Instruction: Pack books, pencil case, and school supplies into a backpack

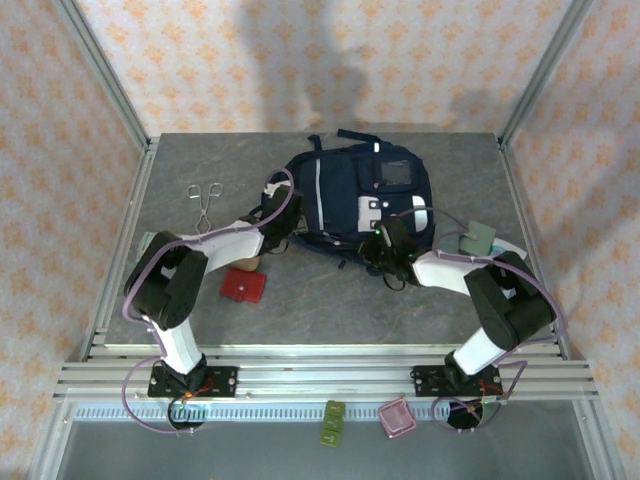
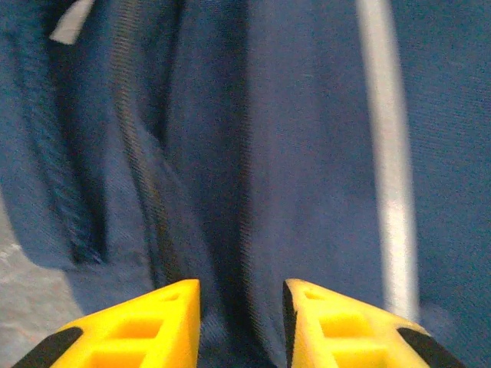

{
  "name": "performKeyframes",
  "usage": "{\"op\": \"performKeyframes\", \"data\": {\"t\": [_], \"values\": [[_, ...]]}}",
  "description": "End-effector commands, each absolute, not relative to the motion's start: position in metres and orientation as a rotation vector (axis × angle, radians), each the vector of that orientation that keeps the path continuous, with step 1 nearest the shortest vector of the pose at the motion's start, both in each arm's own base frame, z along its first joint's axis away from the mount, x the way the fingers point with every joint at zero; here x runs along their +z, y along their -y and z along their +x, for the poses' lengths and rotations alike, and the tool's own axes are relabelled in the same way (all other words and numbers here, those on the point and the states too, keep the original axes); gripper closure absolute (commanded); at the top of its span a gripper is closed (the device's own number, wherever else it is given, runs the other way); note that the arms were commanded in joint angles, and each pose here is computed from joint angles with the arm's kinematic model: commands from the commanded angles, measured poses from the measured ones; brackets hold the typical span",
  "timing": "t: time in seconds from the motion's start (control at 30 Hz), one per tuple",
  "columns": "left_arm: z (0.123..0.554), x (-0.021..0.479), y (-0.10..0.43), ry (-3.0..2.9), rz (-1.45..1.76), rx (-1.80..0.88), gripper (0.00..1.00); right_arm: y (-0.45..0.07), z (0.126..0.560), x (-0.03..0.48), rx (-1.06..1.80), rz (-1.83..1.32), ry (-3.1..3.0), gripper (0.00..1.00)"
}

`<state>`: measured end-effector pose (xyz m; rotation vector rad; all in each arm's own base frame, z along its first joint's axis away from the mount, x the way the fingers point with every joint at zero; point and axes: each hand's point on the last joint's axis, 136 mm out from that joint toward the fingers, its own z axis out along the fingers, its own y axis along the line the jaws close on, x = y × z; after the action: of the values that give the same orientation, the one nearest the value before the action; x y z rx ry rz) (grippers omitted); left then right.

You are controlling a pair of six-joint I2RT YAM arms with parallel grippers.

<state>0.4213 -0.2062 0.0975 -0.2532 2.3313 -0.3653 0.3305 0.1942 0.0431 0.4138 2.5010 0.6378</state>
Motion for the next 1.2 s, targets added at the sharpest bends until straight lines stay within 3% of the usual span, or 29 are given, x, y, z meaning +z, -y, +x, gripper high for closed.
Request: {"op": "performKeyframes", "data": {"t": [0.0,0.3,0.77,0.97,1.17], "values": [[0.403,0.120,0.241,-2.317,-0.205,-0.515,0.68,-0.192,0.328,0.061,0.587,0.361,-2.521,0.79],[0.392,0.084,0.293,-2.412,-0.122,-0.603,0.66,-0.190,0.347,0.083,0.553,0.360,-2.457,0.78],[0.369,0.044,0.267,-2.450,-0.171,-0.505,0.75,-0.178,0.332,0.040,0.527,0.405,-2.532,0.81],[0.375,0.058,0.284,-2.391,-0.129,-0.619,0.53,-0.180,0.335,0.042,0.534,0.399,-2.527,0.81],[0.384,0.049,0.289,-2.398,-0.064,-0.576,0.48,-0.181,0.336,0.039,0.528,0.391,-2.532,0.81]]}}
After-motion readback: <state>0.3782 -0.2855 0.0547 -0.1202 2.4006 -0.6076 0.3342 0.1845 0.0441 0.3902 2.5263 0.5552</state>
